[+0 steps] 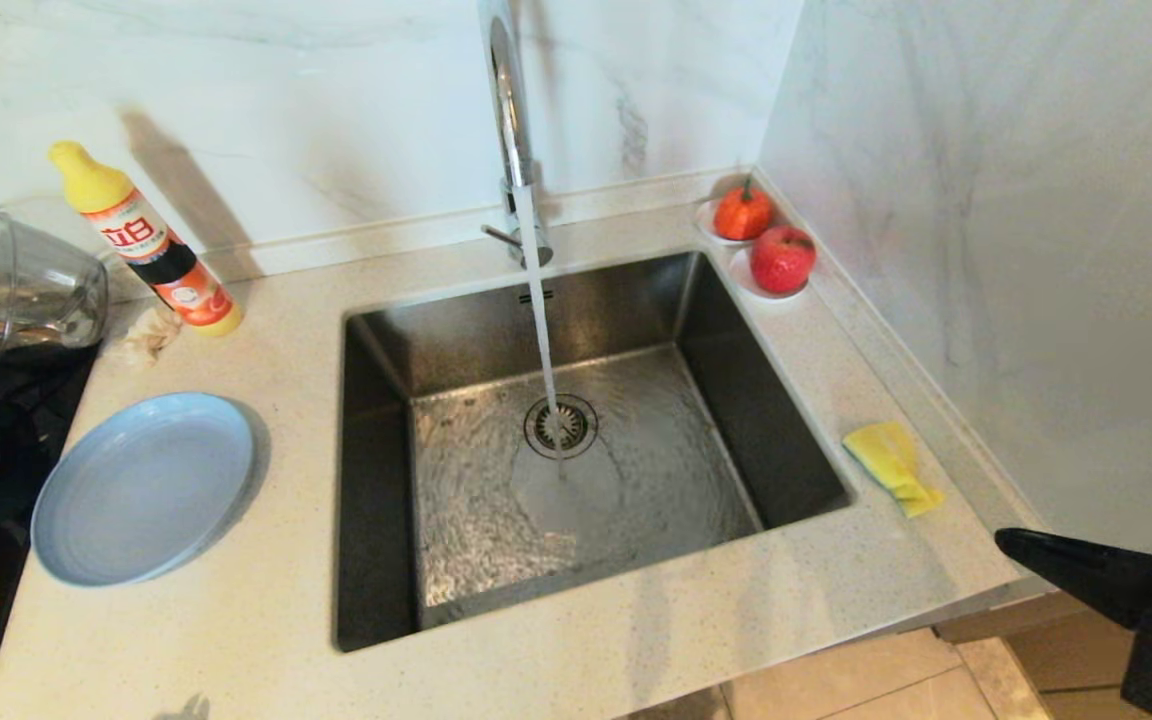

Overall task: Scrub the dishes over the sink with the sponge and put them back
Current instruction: Put down the sponge, then turn off the faucet

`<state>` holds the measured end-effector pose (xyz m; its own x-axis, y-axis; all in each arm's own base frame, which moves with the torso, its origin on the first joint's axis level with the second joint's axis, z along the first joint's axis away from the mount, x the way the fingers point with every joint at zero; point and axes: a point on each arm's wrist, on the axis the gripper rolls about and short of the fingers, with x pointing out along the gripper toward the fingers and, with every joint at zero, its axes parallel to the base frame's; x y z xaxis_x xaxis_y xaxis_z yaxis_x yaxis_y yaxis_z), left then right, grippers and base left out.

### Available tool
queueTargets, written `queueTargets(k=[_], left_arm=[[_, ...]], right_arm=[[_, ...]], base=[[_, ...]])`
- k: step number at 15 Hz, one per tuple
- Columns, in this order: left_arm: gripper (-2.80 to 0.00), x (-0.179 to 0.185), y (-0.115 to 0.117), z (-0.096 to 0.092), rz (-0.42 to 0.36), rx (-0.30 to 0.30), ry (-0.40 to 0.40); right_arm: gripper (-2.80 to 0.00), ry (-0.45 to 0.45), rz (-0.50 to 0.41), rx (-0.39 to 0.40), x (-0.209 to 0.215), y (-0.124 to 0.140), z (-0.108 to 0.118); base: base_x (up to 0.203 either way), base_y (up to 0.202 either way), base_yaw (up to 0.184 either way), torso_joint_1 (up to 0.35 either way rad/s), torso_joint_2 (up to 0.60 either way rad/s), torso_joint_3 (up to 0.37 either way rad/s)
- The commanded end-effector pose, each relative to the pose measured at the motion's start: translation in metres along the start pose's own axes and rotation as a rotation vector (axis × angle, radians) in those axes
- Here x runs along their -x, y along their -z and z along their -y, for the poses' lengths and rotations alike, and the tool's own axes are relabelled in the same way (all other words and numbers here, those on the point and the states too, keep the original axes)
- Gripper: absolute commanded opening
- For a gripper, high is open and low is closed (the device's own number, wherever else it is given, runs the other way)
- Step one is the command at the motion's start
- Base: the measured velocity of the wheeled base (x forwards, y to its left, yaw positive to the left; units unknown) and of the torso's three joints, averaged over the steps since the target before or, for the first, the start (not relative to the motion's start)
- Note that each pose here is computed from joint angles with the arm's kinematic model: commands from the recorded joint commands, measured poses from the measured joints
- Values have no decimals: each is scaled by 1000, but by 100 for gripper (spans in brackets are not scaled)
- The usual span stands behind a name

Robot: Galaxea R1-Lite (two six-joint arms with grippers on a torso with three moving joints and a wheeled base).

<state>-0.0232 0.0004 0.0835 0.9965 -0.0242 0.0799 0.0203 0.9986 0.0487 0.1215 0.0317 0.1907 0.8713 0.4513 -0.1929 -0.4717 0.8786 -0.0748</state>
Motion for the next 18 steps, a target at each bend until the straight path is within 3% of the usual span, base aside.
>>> queueTargets(k=[1,9,14,18], left_arm=[[-280,-2,9,0,-32,0,2],[-280,-2,9,0,-32,0,2],[-280,-2,9,0,-32,0,2],[-280,-2,9,0,-32,0,2]], right_arm=[[-280,5,33,6,25,18,-8],[-280,74,105,9,80,58,-26],[-280,129,117,10,104,105,-45],[-280,334,158,-51,115,122,-48]], base=[[0,0,0,0,0,0],[0,0,0,0,0,0],[0,0,0,0,0,0],[0,0,0,0,0,0]])
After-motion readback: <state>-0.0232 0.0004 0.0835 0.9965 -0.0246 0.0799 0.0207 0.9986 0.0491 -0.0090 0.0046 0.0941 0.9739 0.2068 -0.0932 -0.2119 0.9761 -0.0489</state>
